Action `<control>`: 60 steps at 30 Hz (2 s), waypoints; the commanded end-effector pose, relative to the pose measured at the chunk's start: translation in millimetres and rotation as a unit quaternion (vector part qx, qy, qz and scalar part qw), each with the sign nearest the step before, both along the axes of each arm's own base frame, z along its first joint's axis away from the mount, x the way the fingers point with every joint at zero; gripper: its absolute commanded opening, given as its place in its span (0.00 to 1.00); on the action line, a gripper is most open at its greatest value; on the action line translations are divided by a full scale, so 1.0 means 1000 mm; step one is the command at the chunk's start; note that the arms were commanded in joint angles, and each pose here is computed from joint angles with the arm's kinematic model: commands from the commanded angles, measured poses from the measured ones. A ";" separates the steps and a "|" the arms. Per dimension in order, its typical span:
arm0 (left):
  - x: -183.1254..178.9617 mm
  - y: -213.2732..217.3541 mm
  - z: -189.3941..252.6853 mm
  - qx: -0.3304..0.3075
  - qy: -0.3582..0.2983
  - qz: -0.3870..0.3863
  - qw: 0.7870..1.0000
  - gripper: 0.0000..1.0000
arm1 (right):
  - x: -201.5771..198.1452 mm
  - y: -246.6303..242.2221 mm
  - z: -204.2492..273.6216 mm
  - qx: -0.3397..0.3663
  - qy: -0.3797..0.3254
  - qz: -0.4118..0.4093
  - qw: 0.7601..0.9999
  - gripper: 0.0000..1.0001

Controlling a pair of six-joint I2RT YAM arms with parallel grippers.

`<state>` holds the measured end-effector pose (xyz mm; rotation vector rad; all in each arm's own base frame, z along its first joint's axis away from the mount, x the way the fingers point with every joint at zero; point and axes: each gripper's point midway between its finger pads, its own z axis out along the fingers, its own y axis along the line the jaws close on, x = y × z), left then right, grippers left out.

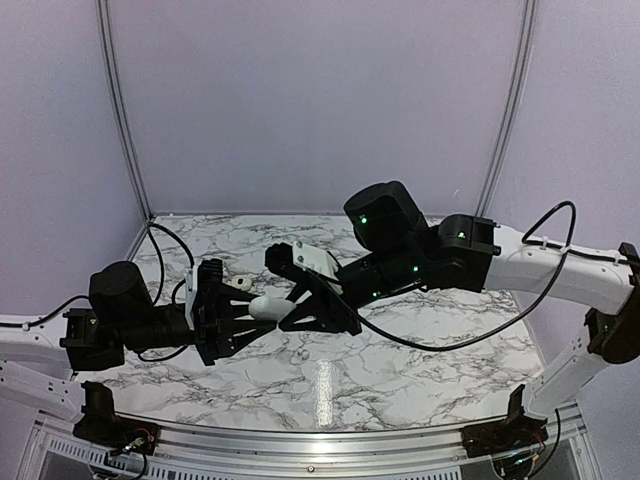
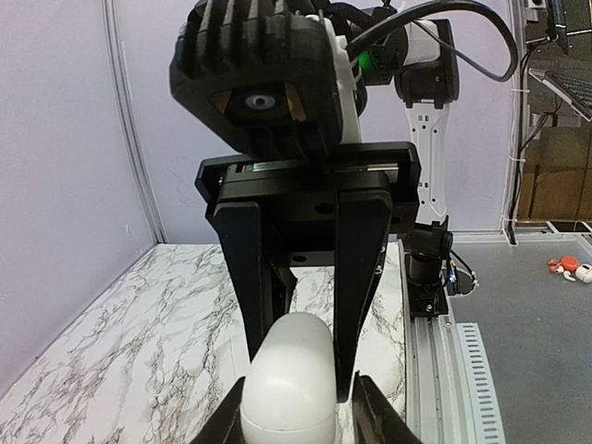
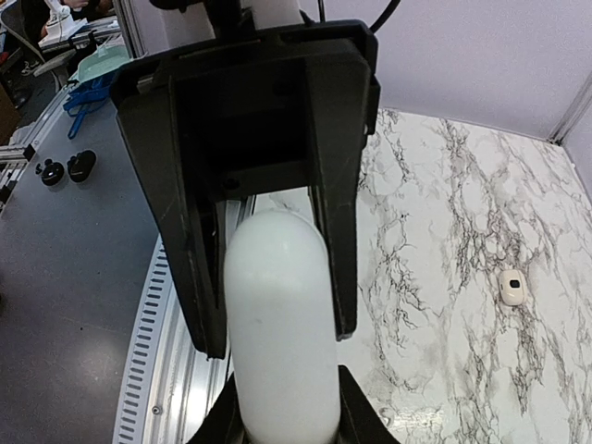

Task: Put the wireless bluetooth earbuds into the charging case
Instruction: Pass from the right arm to the left, then pick up the left earbud from the center of the board.

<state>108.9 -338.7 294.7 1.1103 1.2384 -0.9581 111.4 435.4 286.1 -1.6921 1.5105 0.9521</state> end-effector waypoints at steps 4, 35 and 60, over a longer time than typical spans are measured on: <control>0.002 -0.003 0.007 -0.002 0.001 0.000 1.000 0.33 | -0.001 0.003 0.022 0.023 -0.012 0.006 1.000 0.04; -0.013 0.009 0.007 -0.013 -0.017 -0.031 0.999 0.00 | 0.010 0.010 0.057 0.085 -0.012 -0.020 0.996 0.56; -0.020 0.012 -0.004 -0.005 -0.021 -0.049 0.999 0.00 | 0.042 0.000 0.081 0.129 0.018 -0.060 0.990 0.50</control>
